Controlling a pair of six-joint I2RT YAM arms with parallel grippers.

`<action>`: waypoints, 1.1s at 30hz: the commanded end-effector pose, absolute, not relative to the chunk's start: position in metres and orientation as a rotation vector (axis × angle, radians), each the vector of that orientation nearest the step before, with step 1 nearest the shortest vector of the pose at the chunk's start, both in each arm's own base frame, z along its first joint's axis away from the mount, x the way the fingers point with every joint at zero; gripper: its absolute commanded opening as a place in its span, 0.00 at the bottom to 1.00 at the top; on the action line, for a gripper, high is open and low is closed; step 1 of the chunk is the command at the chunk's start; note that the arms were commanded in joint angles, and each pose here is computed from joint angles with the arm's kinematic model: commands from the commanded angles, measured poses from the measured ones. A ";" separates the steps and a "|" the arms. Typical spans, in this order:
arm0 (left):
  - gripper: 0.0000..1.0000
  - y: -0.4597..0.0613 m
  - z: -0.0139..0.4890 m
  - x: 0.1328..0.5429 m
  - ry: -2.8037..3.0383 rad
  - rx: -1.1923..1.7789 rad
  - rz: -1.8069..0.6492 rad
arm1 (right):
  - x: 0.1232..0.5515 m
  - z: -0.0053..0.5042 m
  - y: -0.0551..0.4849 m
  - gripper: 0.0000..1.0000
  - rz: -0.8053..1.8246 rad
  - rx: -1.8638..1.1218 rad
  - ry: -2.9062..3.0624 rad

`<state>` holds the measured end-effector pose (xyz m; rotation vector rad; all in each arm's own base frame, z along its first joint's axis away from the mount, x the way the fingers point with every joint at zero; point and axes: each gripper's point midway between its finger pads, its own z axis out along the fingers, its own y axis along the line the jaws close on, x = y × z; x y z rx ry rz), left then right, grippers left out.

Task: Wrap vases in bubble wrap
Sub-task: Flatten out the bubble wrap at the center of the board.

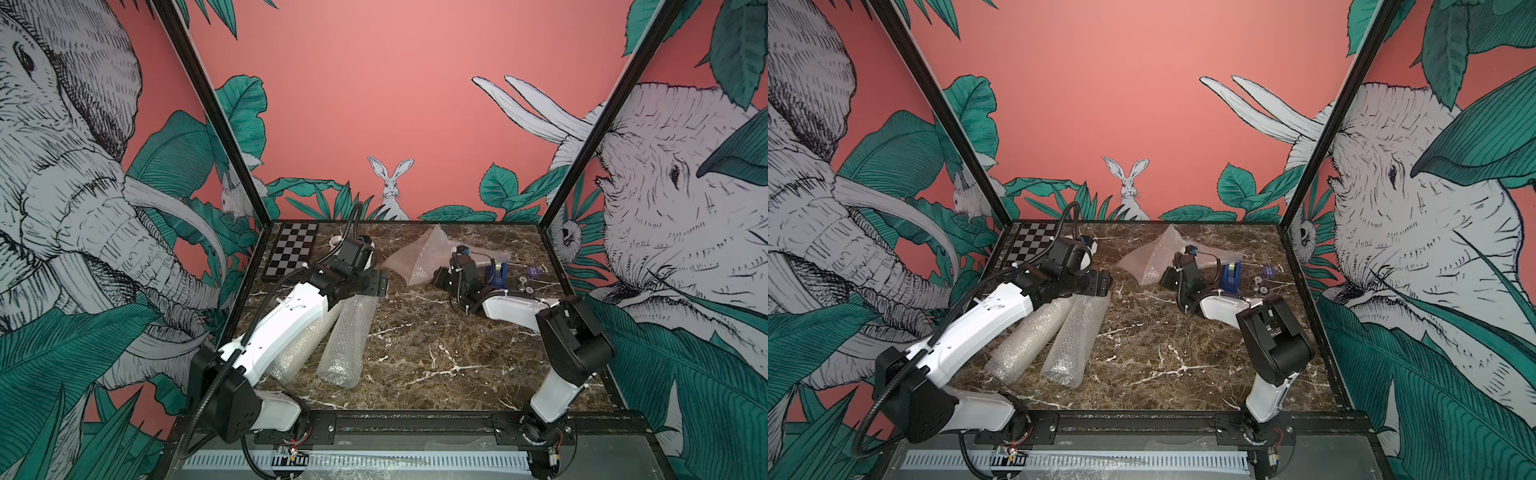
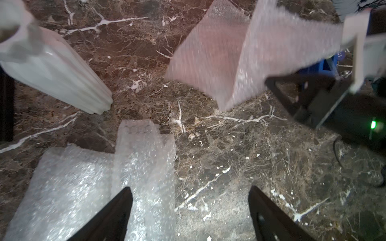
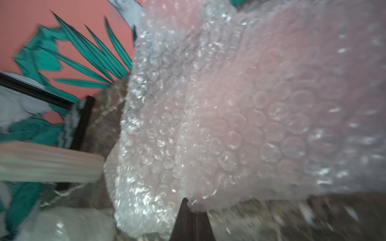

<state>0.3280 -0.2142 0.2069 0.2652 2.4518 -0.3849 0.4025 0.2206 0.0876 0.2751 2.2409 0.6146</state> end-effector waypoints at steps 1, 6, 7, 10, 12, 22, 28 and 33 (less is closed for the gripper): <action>0.85 -0.234 0.213 0.343 2.439 0.206 -0.457 | 0.375 0.096 0.208 0.00 0.616 0.355 2.159; 0.79 -0.278 0.191 0.357 2.495 0.242 -0.522 | 0.322 0.068 0.208 0.01 0.643 0.399 2.188; 0.78 -0.288 0.184 0.359 2.507 0.251 -0.518 | 0.315 0.065 0.209 0.10 0.652 0.397 2.197; 0.73 -0.304 0.157 0.361 2.576 0.249 -0.487 | 0.304 0.068 0.215 0.35 0.702 0.349 2.230; 0.70 -0.303 0.144 0.365 2.600 0.227 -0.452 | 0.296 0.076 0.212 0.43 0.660 0.297 2.280; 0.66 -0.307 0.109 0.357 2.626 0.191 -0.421 | 0.315 0.146 0.187 0.70 0.335 -0.006 2.371; 0.66 -0.309 0.094 0.348 2.657 0.180 -0.468 | 0.371 0.154 0.230 0.70 0.422 -0.026 2.392; 0.66 -0.309 0.082 0.342 2.673 0.157 -0.498 | 0.405 0.130 0.249 0.69 0.394 0.012 2.457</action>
